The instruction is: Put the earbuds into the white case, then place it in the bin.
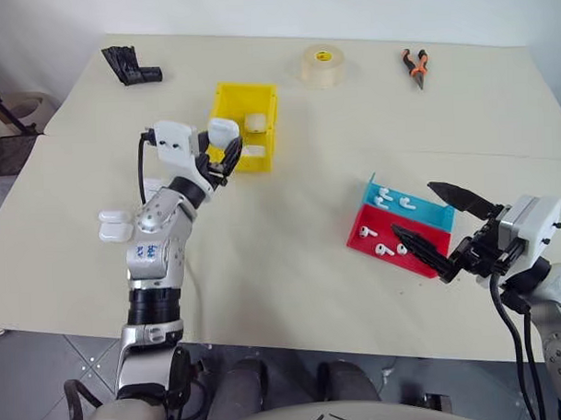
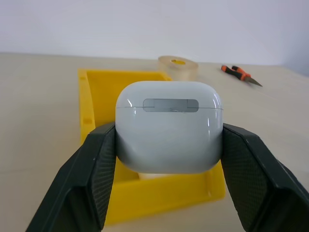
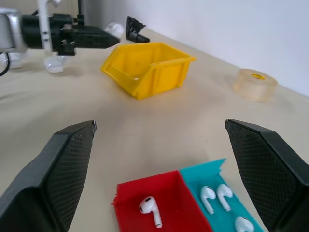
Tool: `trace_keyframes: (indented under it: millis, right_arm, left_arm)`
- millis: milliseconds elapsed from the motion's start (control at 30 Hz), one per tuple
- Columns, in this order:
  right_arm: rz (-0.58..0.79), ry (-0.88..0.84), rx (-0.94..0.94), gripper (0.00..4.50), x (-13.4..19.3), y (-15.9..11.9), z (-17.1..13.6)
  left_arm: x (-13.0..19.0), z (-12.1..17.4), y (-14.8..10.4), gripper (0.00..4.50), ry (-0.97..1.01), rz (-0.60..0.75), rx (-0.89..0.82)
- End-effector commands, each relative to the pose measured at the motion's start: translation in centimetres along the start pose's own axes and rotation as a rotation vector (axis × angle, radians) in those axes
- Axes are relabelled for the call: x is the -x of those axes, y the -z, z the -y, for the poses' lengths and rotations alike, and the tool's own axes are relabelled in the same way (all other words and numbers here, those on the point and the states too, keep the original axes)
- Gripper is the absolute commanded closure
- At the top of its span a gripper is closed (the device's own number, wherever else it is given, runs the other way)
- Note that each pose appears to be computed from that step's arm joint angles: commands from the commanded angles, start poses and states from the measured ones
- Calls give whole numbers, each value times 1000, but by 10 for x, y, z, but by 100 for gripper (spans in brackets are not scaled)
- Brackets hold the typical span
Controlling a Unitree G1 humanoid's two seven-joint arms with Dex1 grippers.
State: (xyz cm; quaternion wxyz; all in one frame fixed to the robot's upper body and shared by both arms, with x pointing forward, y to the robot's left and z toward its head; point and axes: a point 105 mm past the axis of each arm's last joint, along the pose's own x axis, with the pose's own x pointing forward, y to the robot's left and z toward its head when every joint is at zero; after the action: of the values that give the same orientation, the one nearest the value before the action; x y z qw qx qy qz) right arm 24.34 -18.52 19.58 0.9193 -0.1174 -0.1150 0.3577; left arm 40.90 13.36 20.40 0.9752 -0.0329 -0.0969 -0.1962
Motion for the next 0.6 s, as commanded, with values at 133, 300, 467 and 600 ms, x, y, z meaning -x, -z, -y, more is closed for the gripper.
trace_keyframes:
  millis: [133, 300, 467, 600]
  right_arm:
    - [58, -14, 37, 2, -12, -12, -4]
    - [71, -7, 33, 2, -15, -14, -7]
    - [76, 2, 25, 0, -15, -14, -10]
    - [75, 7, 23, 0, -14, -13, -9]
  left_arm:
    - [-41, 1, -6, 168, 19, -17, -81]
    - [-51, 0, 2, 168, 45, -59, -67]
    - [-54, 4, -1, 18, 88, -36, -41]
    - [-49, 11, -6, 7, 140, -8, -64]
